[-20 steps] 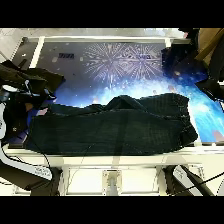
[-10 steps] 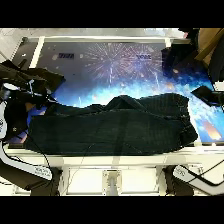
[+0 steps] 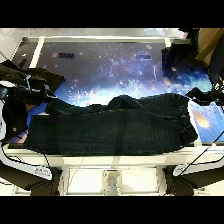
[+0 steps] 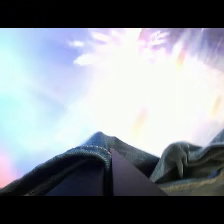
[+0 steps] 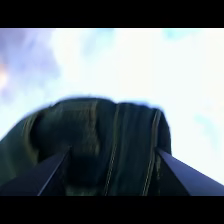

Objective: Fold the clothes and pants, and hang the long-sleeved shirts on hangers.

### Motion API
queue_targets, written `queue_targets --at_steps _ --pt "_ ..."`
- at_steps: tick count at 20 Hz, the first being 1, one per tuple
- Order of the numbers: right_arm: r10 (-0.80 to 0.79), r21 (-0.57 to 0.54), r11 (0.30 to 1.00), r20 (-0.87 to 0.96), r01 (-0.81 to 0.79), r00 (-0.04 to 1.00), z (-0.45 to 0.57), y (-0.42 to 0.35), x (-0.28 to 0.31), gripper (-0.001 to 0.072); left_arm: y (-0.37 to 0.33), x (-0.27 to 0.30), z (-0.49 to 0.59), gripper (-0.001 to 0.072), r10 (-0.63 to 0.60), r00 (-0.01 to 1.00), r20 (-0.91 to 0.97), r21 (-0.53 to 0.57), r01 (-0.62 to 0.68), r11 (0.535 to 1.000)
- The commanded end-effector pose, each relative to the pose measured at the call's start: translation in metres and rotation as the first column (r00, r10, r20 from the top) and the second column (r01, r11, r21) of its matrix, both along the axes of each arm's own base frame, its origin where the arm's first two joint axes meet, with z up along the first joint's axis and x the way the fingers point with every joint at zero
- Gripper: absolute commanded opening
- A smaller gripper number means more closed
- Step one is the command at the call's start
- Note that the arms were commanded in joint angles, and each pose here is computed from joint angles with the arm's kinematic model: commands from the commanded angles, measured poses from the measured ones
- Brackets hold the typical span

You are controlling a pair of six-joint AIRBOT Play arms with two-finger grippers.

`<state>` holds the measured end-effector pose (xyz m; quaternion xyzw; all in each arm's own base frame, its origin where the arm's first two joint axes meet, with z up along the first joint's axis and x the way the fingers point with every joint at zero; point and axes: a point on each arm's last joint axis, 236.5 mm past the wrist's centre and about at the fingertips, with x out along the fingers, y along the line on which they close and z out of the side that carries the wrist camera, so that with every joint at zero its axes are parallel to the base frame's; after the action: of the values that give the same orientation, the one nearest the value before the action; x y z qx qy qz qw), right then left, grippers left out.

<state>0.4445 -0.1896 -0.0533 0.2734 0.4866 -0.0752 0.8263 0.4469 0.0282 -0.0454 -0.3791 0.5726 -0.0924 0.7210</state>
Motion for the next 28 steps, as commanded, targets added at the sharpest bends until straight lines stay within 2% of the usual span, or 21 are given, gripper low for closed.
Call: queue_targets --at_steps 1,6,8,10,11,12,13,15,19,22,24,28 --pt "0.014 0.007 1.000 -0.030 -0.014 0.999 -0.024 -0.008 0.015 0.0558 0.011 0.015 0.000 0.0022 0.057 0.997 0.042 0.034 -0.058 0.998" --pt "0.050 0.030 0.998 -0.087 -0.048 0.995 -0.052 -0.001 0.008 0.0556 0.014 0.019 0.000 0.0021 0.071 0.996 0.054 0.044 -0.074 0.996" --pt "0.088 0.036 0.996 -0.088 -0.086 0.992 -0.052 0.004 0.006 0.0363 0.014 0.019 0.000 0.0022 0.072 0.996 0.055 0.044 -0.074 0.996" --pt "0.130 0.053 0.991 -0.102 -0.126 0.986 -0.053 0.012 0.001 0.0330 0.014 0.019 0.000 0.0021 0.071 0.996 0.054 0.044 -0.074 0.996" --pt "0.151 0.067 0.987 -0.111 -0.144 0.982 -0.054 0.016 -0.002 0.0246 0.014 0.019 0.000 0.0022 0.072 0.996 0.055 0.043 -0.074 0.996" --pt "0.168 0.078 0.984 -0.117 -0.160 0.979 -0.053 0.020 -0.005 0.0069 0.013 0.020 0.001 0.0021 0.075 0.996 0.057 0.035 -0.077 0.996" --pt "0.176 0.090 0.982 -0.112 -0.166 0.978 -0.051 0.023 -0.006 0.0046 0.012 0.024 0.006 0.0022 0.090 0.993 0.071 0.013 -0.091 0.996" --pt "0.159 0.073 0.985 -0.073 -0.154 0.985 -0.033 0.017 0.001 0.0045 0.019 0.039 0.029 0.0020 0.120 0.983 0.139 0.003 -0.121 0.993" --pt "0.164 -0.050 0.986 0.061 -0.161 0.985 0.057 -0.010 0.022 0.0045 0.042 0.076 0.125 0.0020 0.115 0.908 0.403 0.104 -0.170 0.980" --pt "0.180 -0.171 0.974 0.166 -0.151 0.970 0.134 -0.022 0.030 0.0045 0.049 0.077 0.183 0.0020 0.028 0.831 0.556 0.213 -0.175 0.961" --pt "0.187 -0.205 0.968 0.191 -0.147 0.963 0.156 -0.022 0.028 0.0044 0.065 0.063 0.173 0.0020 -0.032 0.865 0.501 0.345 -0.165 0.924" --pt "0.204 -0.136 0.971 0.056 -0.195 0.977 0.115 -0.012 0.002 0.0044 0.089 0.007 0.086 0.0021 -0.049 0.980 0.195 0.485 -0.052 0.873"
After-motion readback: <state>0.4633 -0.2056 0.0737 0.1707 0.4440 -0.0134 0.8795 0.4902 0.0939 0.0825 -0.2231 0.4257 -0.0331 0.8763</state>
